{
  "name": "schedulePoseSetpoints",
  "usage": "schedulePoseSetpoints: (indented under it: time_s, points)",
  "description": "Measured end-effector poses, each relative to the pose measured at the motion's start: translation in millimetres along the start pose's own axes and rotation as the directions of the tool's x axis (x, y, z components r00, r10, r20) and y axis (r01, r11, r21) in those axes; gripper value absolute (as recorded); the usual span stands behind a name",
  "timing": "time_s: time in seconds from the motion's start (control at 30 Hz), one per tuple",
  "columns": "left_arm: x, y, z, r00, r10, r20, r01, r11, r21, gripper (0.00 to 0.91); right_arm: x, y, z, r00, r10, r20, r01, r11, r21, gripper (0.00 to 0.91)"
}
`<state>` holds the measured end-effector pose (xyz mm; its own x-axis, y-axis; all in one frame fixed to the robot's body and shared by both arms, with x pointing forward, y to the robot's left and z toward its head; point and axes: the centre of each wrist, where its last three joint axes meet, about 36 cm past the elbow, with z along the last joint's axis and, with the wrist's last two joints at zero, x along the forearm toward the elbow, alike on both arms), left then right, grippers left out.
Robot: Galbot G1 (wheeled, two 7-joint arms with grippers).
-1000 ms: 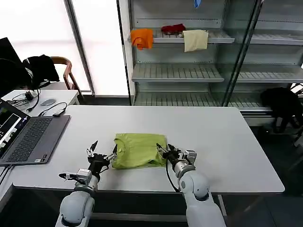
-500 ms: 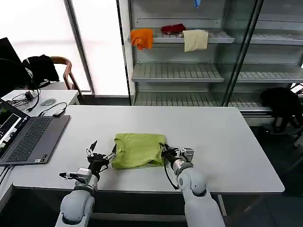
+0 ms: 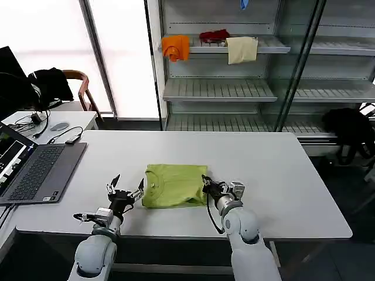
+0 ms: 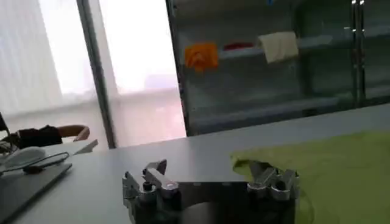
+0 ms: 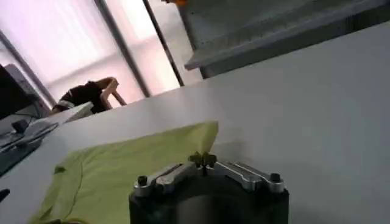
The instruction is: Fold and organize the clothes.
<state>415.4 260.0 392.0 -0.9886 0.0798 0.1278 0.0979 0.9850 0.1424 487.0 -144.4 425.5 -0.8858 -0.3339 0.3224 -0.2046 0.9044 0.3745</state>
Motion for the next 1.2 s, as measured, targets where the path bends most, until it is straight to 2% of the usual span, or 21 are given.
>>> schedulePoseSetpoints:
  time_s: [0.27, 0.53, 0.93, 0.97, 1.0, 1.03, 1.2]
  points:
    - [1, -4, -6, 1.000, 0.013, 0.004, -0.013, 1.000, 0.026, 0.907, 8, -10, -8, 1.000, 0.000, 0.026, 0.001, 1.000, -0.026, 0.000]
    - [6, -2, -12, 1.000, 0.017, 0.006, -0.017, 0.999, 0.047, 0.907, 19, -43, -20, 0.998, 0.051, 0.032, -0.052, 0.998, 0.043, 0.000]
    - [18, -6, -31, 0.999, 0.036, 0.016, -0.037, 0.995, 0.089, 0.907, 28, -48, -26, 0.998, 0.046, 0.038, -0.049, 0.994, 0.095, 0.000]
    - [19, -7, -34, 0.999, 0.039, 0.018, -0.040, 0.995, 0.092, 0.907, 28, -48, -27, 0.998, 0.045, 0.038, -0.049, 0.994, 0.099, 0.030]
    - [20, -7, -36, 0.999, 0.041, 0.020, -0.043, 0.994, 0.096, 0.907, 28, -48, -27, 0.998, 0.045, 0.038, -0.048, 0.994, 0.102, 0.655]
    - [21, -8, -39, 0.999, 0.044, 0.022, -0.046, 0.994, 0.100, 0.907, 27, -48, -26, 0.998, 0.047, 0.036, -0.051, 0.993, 0.107, 0.907]
    - [29, -14, -49, 0.997, 0.061, 0.037, -0.065, 0.991, 0.118, 0.907, 28, -48, -21, 0.998, 0.062, 0.030, -0.066, 0.987, 0.144, 0.907]
